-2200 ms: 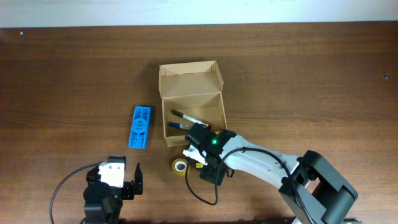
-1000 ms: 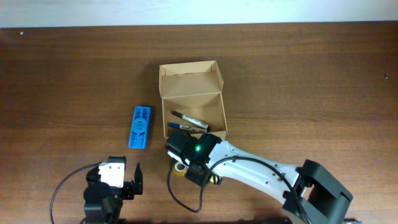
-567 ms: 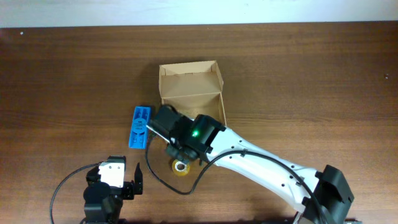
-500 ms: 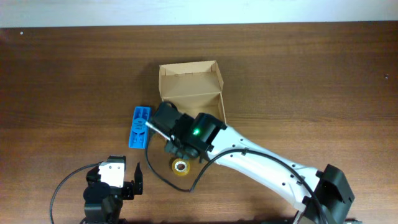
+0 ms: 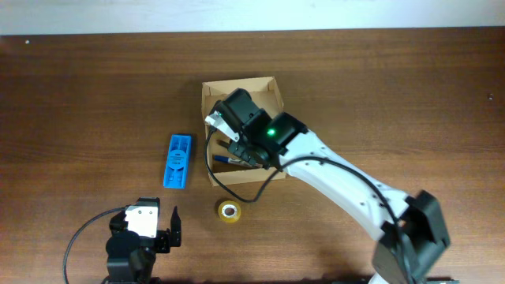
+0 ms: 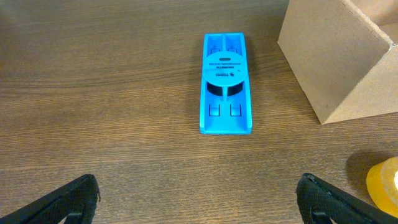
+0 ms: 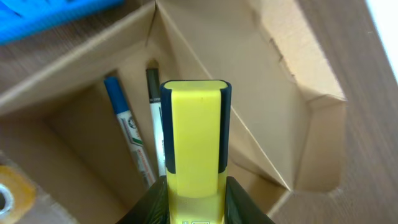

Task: Pack container
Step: 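Carry the highlighter into the box and release it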

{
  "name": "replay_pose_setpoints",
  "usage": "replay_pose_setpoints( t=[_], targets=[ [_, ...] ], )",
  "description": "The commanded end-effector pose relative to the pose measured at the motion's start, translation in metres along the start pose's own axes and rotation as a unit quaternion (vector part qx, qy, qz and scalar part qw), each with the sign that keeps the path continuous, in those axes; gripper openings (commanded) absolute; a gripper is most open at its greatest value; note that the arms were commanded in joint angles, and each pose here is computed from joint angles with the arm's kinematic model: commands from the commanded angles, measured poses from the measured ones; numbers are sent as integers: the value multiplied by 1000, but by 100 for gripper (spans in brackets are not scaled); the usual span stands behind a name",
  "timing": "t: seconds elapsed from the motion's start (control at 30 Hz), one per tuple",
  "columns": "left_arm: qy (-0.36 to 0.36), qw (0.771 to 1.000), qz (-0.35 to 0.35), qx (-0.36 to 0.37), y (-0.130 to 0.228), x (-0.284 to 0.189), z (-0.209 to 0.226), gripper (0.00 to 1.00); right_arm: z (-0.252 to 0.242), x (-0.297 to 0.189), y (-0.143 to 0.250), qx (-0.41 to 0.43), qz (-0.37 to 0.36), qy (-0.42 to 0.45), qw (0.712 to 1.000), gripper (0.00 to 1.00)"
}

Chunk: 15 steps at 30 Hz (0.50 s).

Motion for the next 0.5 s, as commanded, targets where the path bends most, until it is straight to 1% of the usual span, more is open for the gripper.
replay_pose_setpoints(
  t=[0.0, 0.17, 0.4, 0.43, 0.47],
  targets=[
    [-8, 1000, 3, 7, 2, 1, 2, 100, 8, 33, 3, -26, 27, -15, 999, 28],
    [-7, 1000, 2, 7, 2, 1, 2, 100, 18, 66, 13, -33, 61, -28, 997, 28],
    [-8, 1000, 3, 7, 2, 1, 2, 99, 20, 75, 10, -31, 52, -29, 998, 29],
    [-8, 1000, 3, 7, 2, 1, 2, 100, 20, 75, 10, -31, 51, -29, 998, 29],
    [-8, 1000, 3, 7, 2, 1, 2, 100, 20, 75, 10, -30, 51, -29, 998, 33]
  ],
)
Point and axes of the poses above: each gripper's point midway between its finger pads, its own x axis out along the fingers, its own z axis along the line the jaws close on, y = z × x, the point moved 6 cm from there along -x, back along the fingers, and after that the axes turned 10 degrees about x, right-handed, at the moved point
